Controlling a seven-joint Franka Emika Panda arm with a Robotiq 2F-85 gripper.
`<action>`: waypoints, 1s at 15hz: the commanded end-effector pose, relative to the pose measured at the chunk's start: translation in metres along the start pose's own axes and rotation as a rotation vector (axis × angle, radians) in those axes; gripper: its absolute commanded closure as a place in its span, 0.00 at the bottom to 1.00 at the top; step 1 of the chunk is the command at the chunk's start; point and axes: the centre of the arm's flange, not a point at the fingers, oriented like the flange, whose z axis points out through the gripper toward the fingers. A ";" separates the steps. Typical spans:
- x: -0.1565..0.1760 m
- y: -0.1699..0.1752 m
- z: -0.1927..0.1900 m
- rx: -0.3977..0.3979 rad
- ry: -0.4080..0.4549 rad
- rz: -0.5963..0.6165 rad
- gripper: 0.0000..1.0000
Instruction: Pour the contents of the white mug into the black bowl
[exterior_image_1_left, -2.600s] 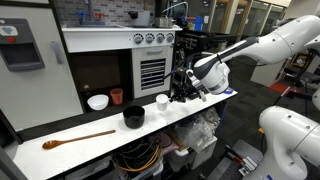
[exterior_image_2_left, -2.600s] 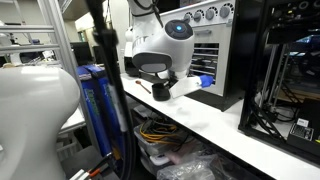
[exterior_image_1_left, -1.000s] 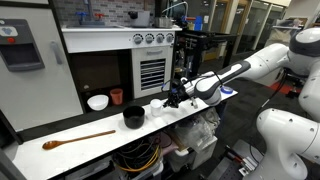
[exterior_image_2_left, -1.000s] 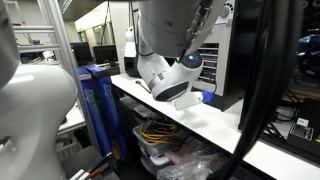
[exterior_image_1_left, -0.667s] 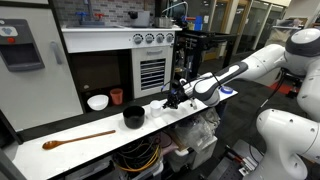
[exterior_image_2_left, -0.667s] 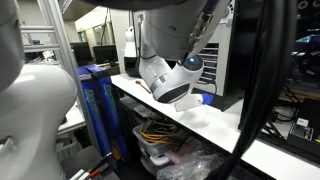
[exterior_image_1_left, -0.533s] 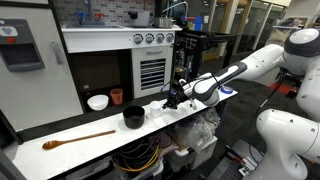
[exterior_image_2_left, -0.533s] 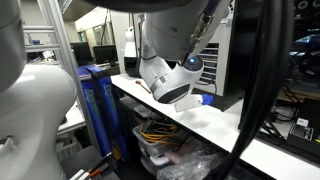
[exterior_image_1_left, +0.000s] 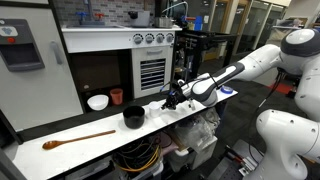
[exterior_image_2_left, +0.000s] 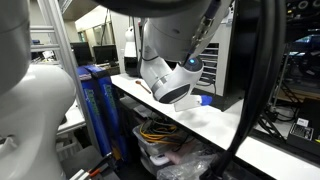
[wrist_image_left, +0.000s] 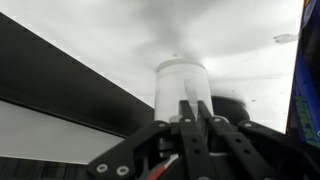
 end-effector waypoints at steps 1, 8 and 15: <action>-0.002 0.002 0.006 -0.002 -0.020 0.010 0.98; -0.001 0.000 0.004 0.014 -0.052 0.031 0.37; 0.033 -0.001 -0.019 0.028 -0.183 -0.013 0.00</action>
